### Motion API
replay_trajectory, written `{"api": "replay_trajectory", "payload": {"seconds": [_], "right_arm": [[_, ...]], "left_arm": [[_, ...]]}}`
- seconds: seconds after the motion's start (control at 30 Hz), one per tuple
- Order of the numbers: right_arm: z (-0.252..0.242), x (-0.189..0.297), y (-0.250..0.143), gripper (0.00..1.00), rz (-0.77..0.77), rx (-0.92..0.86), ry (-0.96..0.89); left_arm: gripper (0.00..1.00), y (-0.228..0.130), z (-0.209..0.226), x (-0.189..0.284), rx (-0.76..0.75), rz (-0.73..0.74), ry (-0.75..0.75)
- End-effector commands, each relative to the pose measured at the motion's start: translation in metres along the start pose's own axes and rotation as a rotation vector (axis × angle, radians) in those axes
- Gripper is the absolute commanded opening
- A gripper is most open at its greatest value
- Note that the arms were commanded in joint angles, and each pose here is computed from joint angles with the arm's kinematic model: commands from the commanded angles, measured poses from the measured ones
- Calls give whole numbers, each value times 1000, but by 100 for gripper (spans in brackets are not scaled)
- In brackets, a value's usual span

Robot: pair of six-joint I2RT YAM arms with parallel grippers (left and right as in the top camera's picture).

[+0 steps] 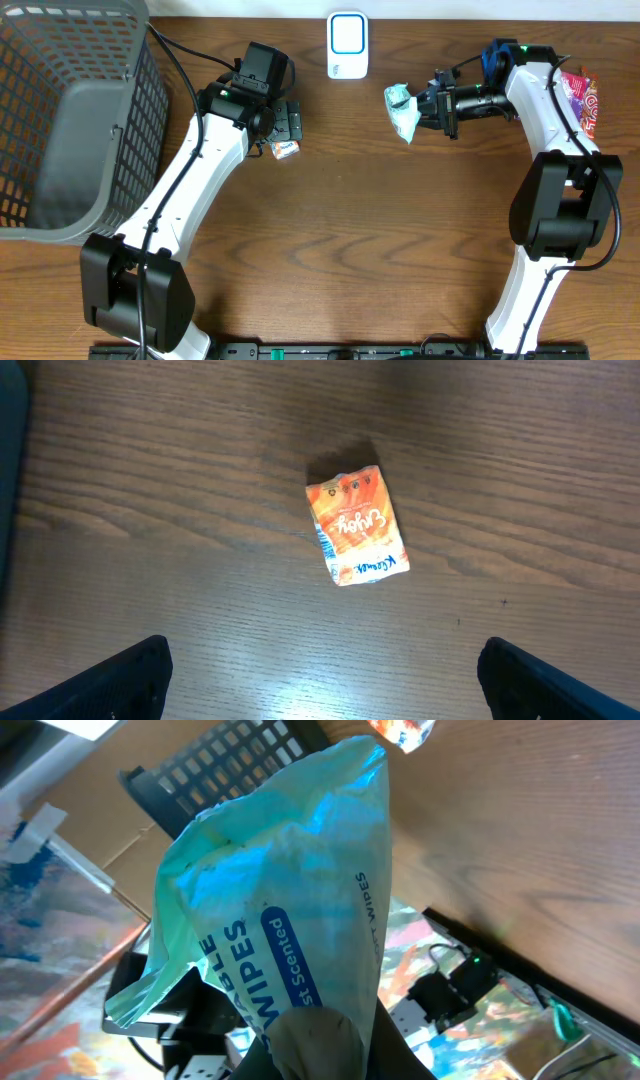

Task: Scan the item barcode
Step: 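Lift the wipes pack and hold it up at the scanner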

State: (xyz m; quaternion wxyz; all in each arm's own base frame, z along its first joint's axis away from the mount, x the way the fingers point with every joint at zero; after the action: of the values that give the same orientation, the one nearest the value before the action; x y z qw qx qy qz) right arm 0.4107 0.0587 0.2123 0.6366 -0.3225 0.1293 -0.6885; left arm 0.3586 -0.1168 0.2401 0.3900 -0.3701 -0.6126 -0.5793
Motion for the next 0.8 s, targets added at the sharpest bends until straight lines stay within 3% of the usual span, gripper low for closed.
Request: {"api": "replay_trajectory", "payload": {"seconds": [0.0, 0.13, 0.27, 0.37, 0.5, 0.63, 0.77], "right_arm": [[3, -3, -5, 1, -5, 47, -27], [-1, -14, 4, 1, -90, 22, -163], [17, -38, 34, 1, -317, 324, -304], [47, -56, 41, 1, -394, 483, -228], [89, -76, 52, 1, -700, 739, -232], [102, -94, 55, 1, -1113, 854, -458], [105, -134, 52, 1, -1233, 1037, -587]], "left_arm": [[98, 4, 1, 1, 9, -11, 11], [98, 4, 1, 1, 9, -11, 11], [98, 4, 1, 1, 9, -11, 11], [98, 4, 1, 1, 9, -11, 11], [98, 4, 1, 1, 9, -11, 11], [98, 4, 1, 1, 9, -11, 11], [98, 4, 1, 1, 9, -11, 11]]}}
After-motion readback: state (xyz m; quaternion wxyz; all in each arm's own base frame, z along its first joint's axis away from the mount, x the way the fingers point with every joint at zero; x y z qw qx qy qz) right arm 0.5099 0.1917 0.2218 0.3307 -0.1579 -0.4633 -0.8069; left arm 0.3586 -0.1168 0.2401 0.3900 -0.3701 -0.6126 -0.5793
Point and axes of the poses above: each gripper's point midway between its finger pads, its own x axis back along the fingers, its own z axis along the line the jaws close on, y = z × x, the point moved 10 cm from there along x, back along the fingers, and after that the axes turned 3 degrees about -x, right-handed, at the moved point
